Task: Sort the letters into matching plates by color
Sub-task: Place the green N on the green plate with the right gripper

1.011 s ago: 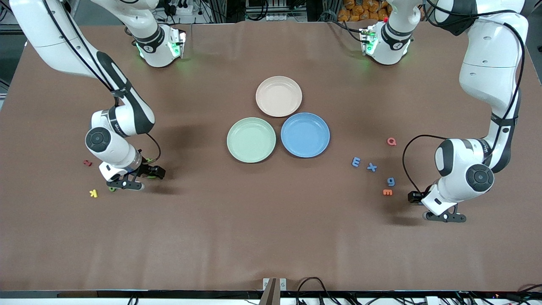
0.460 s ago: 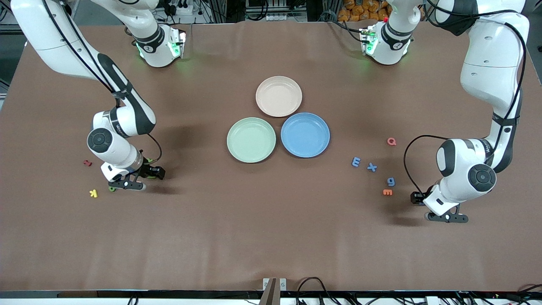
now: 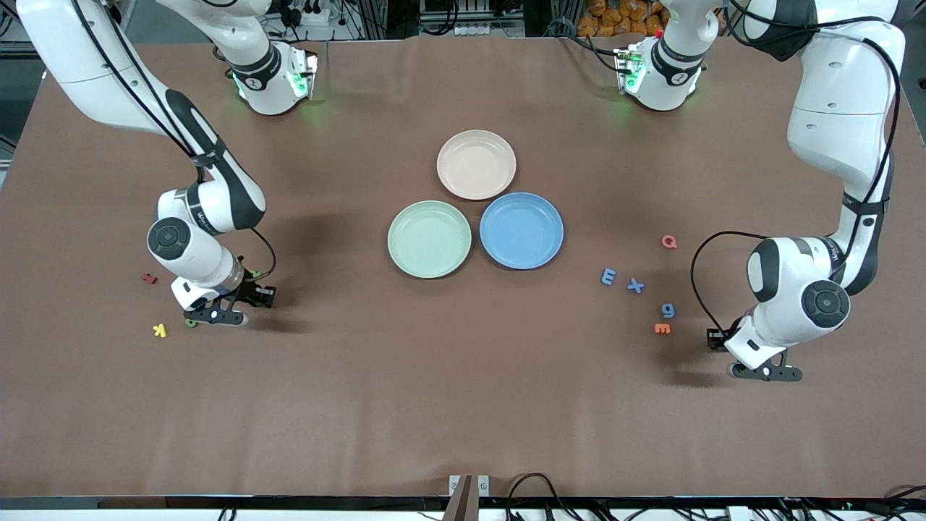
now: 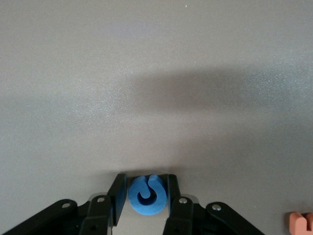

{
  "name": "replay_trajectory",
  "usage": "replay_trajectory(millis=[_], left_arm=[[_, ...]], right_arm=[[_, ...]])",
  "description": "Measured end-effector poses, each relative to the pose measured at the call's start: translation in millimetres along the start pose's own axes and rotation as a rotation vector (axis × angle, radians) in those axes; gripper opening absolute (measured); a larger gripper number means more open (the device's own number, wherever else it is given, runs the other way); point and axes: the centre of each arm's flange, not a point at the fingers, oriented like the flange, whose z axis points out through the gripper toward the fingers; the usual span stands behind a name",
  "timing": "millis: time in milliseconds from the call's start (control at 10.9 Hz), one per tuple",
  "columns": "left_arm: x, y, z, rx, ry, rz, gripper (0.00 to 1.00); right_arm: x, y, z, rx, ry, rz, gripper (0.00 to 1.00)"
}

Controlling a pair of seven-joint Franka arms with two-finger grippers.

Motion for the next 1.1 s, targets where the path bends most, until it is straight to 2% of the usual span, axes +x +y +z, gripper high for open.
replay_trajectory(millis=[92, 184, 368, 551, 919, 1103], left_arm=[[0.2, -0.1, -0.3, 0.000, 0.001, 0.000, 0.37], [0.5, -0.3, -0.6, 0.000, 0.002, 0.000, 0.35], [1.3, 0.8, -1.4, 0.000, 0.004, 0.001, 0.35], [3.1, 1.7, -3.5, 0.001, 0.009, 0.003, 0.35], [8.3, 9.3, -12.9, -0.007, 0.023, 0.012, 0.35], [10.9, 20.7, -33.0, -0.017, -0.002, 0.027, 0.35]], right_arm=[[0.2, 0.5, -0.2, 0.002, 0.000, 0.005, 0.34], [0.2, 0.2, -0.5, 0.004, 0.000, 0.008, 0.34], [1.3, -6.4, -5.9, 0.008, 0.003, 0.000, 0.34], [0.1, -20.2, -22.7, -0.007, -0.029, 0.021, 0.34], [-15.3, -93.9, -62.8, -0.002, 0.005, 0.022, 0.34], [-35.6, -142.6, -70.1, 0.000, 0.006, 0.013, 0.34]])
